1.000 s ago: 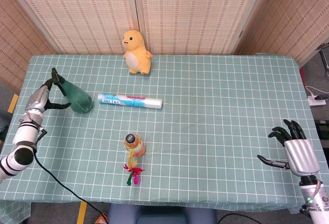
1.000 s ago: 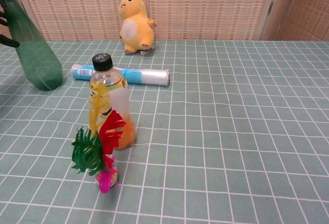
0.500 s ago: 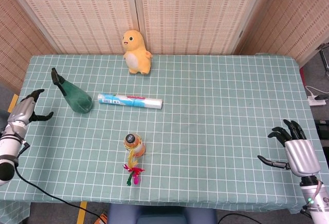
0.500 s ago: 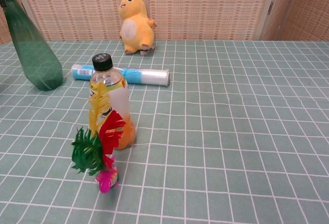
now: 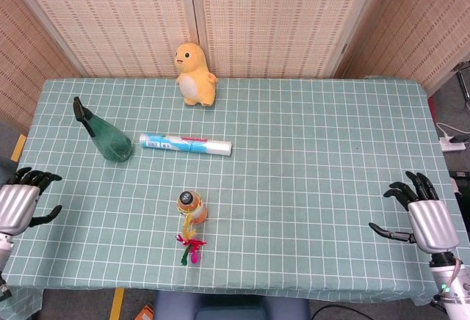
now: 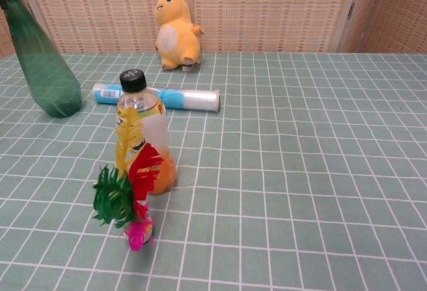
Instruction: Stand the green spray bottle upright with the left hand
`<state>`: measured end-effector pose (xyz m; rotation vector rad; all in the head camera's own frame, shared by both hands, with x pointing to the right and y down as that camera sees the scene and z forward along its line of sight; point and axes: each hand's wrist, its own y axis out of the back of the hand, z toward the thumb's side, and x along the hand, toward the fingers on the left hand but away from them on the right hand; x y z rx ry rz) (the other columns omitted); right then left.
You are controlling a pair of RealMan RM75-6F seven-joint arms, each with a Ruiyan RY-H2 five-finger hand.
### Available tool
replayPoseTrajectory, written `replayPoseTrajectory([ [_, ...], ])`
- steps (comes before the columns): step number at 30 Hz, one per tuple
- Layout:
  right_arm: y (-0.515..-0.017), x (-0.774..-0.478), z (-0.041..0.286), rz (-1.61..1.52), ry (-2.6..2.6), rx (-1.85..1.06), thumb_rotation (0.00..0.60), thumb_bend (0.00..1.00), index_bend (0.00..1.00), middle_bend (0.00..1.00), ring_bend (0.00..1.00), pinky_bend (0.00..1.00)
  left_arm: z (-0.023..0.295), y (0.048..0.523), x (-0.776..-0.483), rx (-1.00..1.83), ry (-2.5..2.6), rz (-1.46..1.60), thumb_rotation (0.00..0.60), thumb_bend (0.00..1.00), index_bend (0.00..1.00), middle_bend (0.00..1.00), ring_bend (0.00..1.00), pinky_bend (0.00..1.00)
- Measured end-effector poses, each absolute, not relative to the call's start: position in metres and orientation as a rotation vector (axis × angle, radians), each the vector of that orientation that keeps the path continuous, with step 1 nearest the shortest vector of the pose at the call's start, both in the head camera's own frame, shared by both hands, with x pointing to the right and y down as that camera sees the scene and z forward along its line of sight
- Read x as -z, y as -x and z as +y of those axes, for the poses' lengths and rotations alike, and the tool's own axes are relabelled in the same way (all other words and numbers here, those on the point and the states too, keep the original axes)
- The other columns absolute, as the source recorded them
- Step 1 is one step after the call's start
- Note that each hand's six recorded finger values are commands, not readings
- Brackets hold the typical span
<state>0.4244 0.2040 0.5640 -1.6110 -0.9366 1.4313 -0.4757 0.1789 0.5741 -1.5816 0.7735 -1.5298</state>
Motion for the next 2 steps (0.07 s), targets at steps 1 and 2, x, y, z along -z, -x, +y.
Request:
replayPoseTrajectory([
  [1,-0.4245,-0.5640,0.2040,-0.938,1.611,-1.432,0.600,0.00,0.39,0.28,0.07,0.08,0.1827,0.4724,-0.5714,1.511,1.580,0.782,0.600,0.24,0.28,0.27,0.20,0.13],
  [2,-0.4246,-0.5639,0.2040,-0.940,1.610,-1.431,0.600,0.00,0.39,0.28,0.07,0.08,0.1862,0.4697,-0.5699,1.496,1.580,0.794,0.600,0.24,0.28,0.27,0.20,0.12],
])
